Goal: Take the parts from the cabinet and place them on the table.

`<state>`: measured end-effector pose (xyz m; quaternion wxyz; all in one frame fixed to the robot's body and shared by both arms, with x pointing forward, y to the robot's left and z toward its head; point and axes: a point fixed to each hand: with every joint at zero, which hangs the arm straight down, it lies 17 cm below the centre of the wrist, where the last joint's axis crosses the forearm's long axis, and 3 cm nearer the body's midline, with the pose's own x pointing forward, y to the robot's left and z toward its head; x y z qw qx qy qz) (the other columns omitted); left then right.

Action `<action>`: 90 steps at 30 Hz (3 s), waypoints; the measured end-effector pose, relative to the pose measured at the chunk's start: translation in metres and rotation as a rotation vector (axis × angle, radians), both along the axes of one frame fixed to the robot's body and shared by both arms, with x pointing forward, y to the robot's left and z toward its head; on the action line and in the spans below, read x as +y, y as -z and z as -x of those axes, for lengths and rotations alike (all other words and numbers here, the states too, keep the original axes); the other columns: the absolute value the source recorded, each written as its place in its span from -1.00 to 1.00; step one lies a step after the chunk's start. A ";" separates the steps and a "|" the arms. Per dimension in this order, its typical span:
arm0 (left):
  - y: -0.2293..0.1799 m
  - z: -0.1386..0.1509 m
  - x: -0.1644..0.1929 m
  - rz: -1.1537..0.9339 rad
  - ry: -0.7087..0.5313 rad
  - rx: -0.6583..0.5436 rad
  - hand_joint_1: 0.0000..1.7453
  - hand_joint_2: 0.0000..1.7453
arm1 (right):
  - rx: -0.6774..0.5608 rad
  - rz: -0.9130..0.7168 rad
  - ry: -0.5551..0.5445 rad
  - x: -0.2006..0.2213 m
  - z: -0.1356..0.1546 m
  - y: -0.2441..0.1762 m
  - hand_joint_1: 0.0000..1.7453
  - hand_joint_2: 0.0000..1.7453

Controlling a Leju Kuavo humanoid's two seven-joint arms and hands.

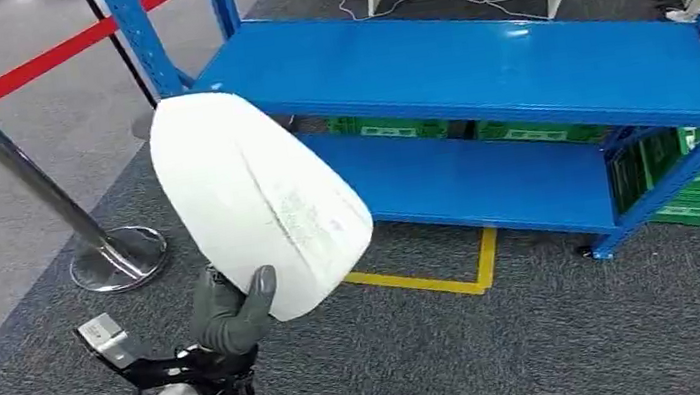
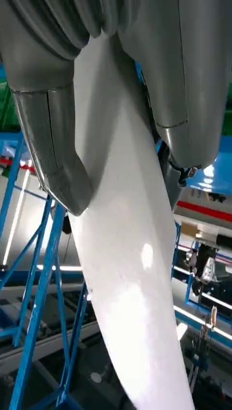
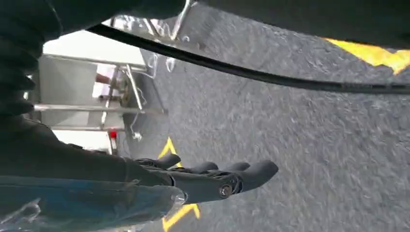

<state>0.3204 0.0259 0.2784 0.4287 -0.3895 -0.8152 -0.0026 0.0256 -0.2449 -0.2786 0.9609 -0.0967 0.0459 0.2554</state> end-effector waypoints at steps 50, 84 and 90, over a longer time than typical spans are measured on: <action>-0.081 0.001 0.024 -0.195 -0.283 -0.456 1.00 1.00 | -0.078 0.020 0.005 -0.007 -0.027 -0.001 -1.00 1.00; -0.082 0.003 0.020 -0.173 -0.242 -0.447 1.00 1.00 | -0.064 0.033 0.055 -0.011 -0.018 0.000 -1.00 1.00; -0.085 0.004 0.018 -0.156 -0.228 -0.445 1.00 1.00 | -0.069 0.044 0.084 -0.013 -0.019 0.000 -1.00 1.00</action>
